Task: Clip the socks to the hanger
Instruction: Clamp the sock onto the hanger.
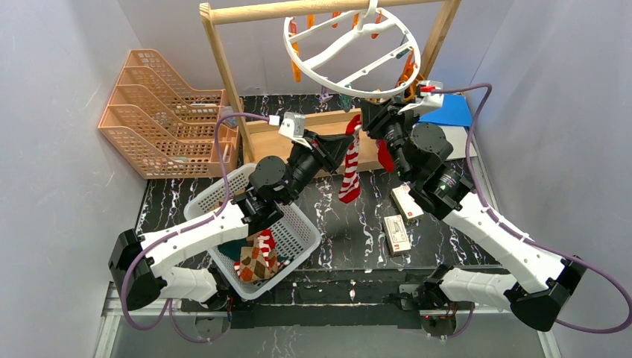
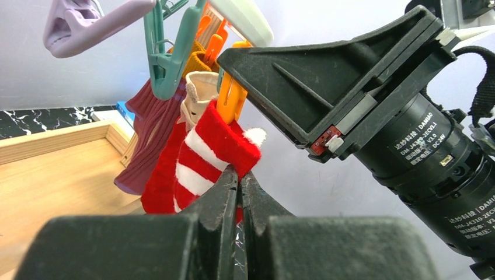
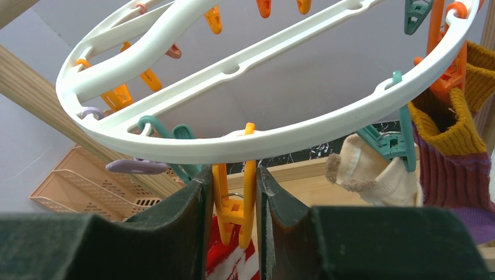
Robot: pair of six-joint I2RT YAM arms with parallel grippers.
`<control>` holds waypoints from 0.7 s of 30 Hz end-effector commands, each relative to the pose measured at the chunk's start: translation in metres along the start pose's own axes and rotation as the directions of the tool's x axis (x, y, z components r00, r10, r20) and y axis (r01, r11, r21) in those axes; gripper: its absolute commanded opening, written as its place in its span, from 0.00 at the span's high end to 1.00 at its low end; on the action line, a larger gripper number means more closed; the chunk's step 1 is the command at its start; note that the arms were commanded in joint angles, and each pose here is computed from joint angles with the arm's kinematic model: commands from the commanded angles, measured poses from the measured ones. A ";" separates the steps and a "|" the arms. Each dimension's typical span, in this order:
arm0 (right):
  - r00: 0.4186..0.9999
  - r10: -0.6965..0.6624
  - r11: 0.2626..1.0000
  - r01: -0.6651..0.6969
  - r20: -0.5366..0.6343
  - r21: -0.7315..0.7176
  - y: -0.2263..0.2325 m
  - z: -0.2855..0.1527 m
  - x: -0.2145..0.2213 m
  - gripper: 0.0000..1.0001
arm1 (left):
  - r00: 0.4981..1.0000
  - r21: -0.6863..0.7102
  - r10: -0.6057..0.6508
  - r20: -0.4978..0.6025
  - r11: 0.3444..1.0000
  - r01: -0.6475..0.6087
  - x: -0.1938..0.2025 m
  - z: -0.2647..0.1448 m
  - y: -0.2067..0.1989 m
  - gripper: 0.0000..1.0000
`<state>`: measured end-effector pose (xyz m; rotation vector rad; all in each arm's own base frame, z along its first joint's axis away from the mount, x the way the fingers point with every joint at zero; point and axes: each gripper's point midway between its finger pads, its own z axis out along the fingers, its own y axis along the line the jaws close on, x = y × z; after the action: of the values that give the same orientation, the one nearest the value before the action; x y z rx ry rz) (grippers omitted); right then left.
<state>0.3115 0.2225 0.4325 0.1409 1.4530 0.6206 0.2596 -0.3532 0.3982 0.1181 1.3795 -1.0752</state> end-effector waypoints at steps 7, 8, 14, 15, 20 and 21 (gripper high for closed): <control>0.999 0.031 0.999 -0.031 0.025 -0.009 0.005 0.005 -0.006 0.99 | 0.993 0.068 -0.049 0.109 0.997 0.042 -0.050 0.001 -0.026 1.00; 0.999 0.030 1.000 -0.030 0.025 -0.007 0.004 0.005 -0.006 0.99 | 0.993 0.071 -0.049 0.110 0.997 0.042 -0.050 0.001 -0.027 1.00; 0.999 0.038 0.999 -0.038 0.029 -0.004 0.004 0.006 -0.006 0.99 | 0.995 0.094 -0.057 0.087 0.994 0.049 -0.044 0.002 -0.031 1.00; 0.999 0.043 0.999 -0.043 0.032 -0.006 0.005 0.006 -0.007 0.99 | 0.995 0.094 -0.062 0.084 0.994 0.054 -0.042 0.001 -0.030 1.00; 0.998 0.062 0.998 -0.062 0.024 -0.020 0.010 0.008 -0.007 0.99 | 0.995 0.091 -0.070 0.076 0.994 0.063 -0.038 0.001 -0.029 1.00; 0.998 0.067 0.998 -0.066 0.023 -0.021 0.010 0.008 -0.007 0.99 | 0.994 0.091 -0.071 0.080 0.994 0.063 -0.039 0.002 -0.029 1.00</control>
<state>0.3148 0.2293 0.4279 0.1510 1.4649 0.6429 0.2532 -0.3571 0.4140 0.1257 1.3525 -1.1346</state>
